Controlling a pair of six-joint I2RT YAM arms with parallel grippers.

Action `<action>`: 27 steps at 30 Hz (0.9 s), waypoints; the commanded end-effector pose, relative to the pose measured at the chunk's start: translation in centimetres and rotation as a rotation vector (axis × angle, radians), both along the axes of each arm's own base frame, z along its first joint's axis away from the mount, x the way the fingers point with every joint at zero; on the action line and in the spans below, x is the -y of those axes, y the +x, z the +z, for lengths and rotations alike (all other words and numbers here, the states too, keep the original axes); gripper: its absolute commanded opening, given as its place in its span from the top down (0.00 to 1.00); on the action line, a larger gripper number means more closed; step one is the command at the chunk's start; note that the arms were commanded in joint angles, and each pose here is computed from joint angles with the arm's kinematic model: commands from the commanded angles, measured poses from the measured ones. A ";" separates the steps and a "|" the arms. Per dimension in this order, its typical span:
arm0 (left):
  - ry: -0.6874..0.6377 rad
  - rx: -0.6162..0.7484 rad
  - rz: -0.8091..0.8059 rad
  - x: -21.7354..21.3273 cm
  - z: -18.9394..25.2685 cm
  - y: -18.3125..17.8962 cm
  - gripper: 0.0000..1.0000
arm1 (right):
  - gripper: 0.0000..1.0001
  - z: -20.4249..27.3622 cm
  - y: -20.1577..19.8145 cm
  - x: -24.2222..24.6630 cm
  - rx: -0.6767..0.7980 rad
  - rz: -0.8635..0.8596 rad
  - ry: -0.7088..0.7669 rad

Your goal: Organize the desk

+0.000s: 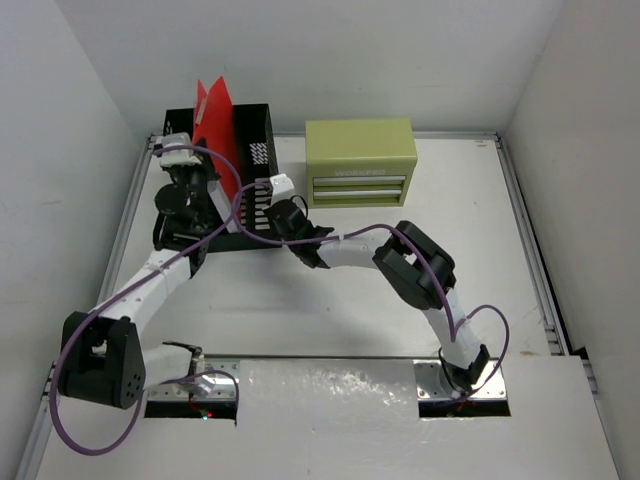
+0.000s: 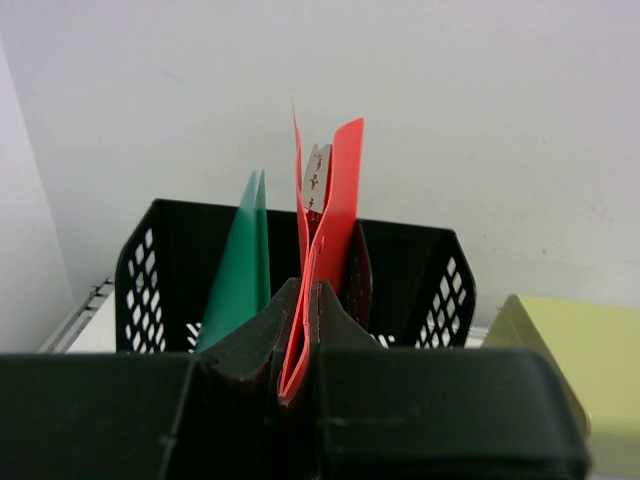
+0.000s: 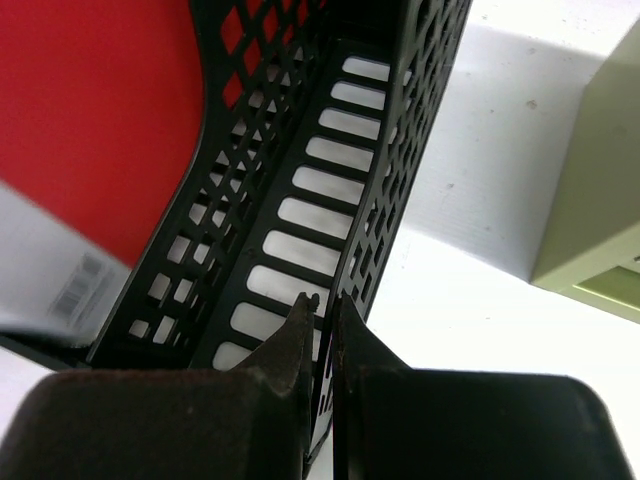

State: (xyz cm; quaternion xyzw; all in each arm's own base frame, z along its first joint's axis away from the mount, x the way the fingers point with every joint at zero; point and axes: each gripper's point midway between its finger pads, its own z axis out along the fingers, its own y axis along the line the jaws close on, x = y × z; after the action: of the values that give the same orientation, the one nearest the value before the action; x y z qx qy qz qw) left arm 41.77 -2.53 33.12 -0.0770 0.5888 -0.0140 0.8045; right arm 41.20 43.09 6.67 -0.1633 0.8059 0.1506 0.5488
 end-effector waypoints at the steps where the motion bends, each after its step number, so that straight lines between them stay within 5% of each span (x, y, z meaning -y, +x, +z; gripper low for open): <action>1: 0.030 -0.261 -0.071 1.3 -7.1 0.3 1.00 | 1.00 -2.5 -3.5 -1.1 -0.090 0.091 -0.030; 9: 0.116 -0.431 -0.183 3.0 -9.9 -0.7 1.00 | 1.00 -1.0 -2.5 -0.5 -0.055 0.008 0.021; 13: 0.134 -0.484 -0.157 2.4 -9.7 -0.9 0.50 | 1.00 -0.6 -2.4 -0.6 -0.047 0.009 0.021; 16: 0.152 -0.441 -0.178 2.7 -7.6 -1.2 0.36 | 1.00 -0.8 -2.5 -0.7 -0.053 0.017 0.015; 27: 0.124 -0.276 -0.182 2.7 1.4 -2.2 0.20 | 1.00 -0.4 -2.5 -0.4 -0.043 0.012 0.009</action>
State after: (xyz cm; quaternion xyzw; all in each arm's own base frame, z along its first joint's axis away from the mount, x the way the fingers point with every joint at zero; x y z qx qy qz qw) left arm 40.30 -5.37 29.71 0.0267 0.7327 -0.0313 0.6794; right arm 41.38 42.17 6.70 -0.1216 0.8092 0.1407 0.5573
